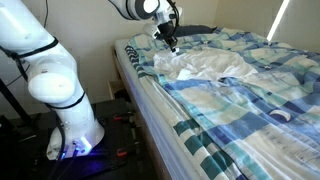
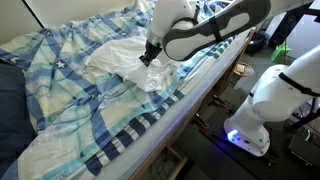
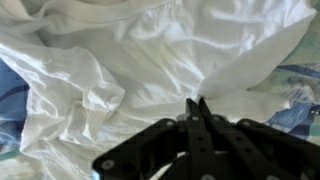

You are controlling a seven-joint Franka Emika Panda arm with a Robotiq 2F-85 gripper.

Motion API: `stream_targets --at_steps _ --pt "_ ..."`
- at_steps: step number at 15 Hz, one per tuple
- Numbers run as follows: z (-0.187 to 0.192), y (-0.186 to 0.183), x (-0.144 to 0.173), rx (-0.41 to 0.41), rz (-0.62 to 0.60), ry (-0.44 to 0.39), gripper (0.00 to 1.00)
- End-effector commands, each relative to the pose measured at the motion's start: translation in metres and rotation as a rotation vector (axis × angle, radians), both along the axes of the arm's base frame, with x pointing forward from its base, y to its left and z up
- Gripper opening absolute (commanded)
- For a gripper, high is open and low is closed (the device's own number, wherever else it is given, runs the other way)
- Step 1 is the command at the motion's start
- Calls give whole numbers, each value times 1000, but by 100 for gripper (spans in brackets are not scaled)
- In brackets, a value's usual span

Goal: Fold the sleeves on the white t-shirt

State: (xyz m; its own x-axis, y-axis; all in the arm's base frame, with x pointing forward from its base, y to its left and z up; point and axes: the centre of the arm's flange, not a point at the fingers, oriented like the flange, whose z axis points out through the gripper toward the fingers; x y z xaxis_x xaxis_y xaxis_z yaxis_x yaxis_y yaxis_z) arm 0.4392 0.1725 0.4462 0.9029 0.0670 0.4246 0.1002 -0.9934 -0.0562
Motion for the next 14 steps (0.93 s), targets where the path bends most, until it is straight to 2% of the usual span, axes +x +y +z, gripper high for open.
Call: stream_targets --at_steps 1,9,14 --pt "-15 -6 -3 34 -21 -1 1" --pt "-75 -50 -4 45 -123 -3 1" --pt "-89 -65 -3 52 -161 -12 1"
